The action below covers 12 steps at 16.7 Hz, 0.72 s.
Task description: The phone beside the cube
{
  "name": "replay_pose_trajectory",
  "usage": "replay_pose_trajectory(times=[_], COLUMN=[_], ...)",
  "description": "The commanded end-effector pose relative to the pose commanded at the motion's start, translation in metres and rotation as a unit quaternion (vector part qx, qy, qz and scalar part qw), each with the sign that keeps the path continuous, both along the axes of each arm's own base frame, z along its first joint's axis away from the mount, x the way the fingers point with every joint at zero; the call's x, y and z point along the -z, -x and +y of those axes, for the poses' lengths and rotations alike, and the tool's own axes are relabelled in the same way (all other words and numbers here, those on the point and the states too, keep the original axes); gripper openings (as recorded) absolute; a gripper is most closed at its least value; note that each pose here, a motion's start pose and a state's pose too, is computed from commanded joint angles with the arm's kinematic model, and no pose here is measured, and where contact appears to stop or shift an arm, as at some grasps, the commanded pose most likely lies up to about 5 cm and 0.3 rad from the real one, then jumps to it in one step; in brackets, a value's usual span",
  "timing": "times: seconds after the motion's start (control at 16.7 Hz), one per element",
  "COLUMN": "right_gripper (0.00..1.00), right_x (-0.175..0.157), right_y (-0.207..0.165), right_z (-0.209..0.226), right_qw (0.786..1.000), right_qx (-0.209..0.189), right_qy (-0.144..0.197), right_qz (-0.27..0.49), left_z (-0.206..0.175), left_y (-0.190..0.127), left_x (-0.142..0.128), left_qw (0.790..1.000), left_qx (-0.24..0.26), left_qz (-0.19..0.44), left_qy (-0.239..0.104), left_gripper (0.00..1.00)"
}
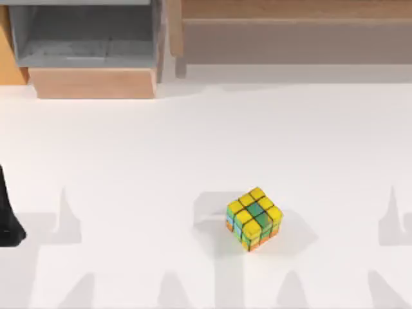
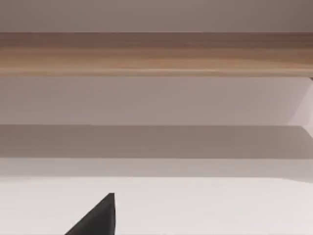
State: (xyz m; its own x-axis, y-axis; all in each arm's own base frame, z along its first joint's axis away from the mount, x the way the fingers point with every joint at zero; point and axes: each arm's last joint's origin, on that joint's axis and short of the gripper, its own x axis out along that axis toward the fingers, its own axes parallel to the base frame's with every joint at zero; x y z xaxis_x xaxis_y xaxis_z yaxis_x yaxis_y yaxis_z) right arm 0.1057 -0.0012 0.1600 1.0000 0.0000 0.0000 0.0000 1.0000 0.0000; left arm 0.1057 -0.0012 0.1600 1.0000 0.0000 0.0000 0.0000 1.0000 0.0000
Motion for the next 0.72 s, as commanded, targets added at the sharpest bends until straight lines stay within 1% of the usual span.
replay_pose_trajectory(times=[0.18, 0.36, 0.54, 0.66, 0.72], right_gripper=[1.00, 1.00, 1.00, 1.00, 1.00], right_x=[0.000, 0.000, 0.000, 0.000, 0.000], right_y=[0.000, 0.000, 0.000, 0.000, 0.000], right_z=[0.000, 0.000, 0.000, 0.000, 0.000], right_qw=[1.000, 1.000, 1.000, 1.000, 1.000], right_qx=[0.000, 0.000, 0.000, 0.000, 0.000], right_qy=[0.000, 0.000, 0.000, 0.000, 0.000], right_qz=[0.000, 0.000, 0.000, 0.000, 0.000], left_z=[0.000, 0.003, 0.009, 0.014, 0.018], left_y=[0.000, -0.003, -0.012, -0.025, -0.032], left_x=[-0.001, -0.009, -0.022, -0.029, -0.031], left_qw=[1.000, 0.998, 0.988, 0.971, 0.958], left_qx=[-0.001, -0.012, -0.030, -0.040, -0.044], left_qz=[0.006, 0.053, 0.149, 0.235, 0.281], left_qy=[-0.001, -0.011, -0.026, -0.034, -0.037], left_gripper=[1.00, 1.00, 1.00, 1.00, 1.00])
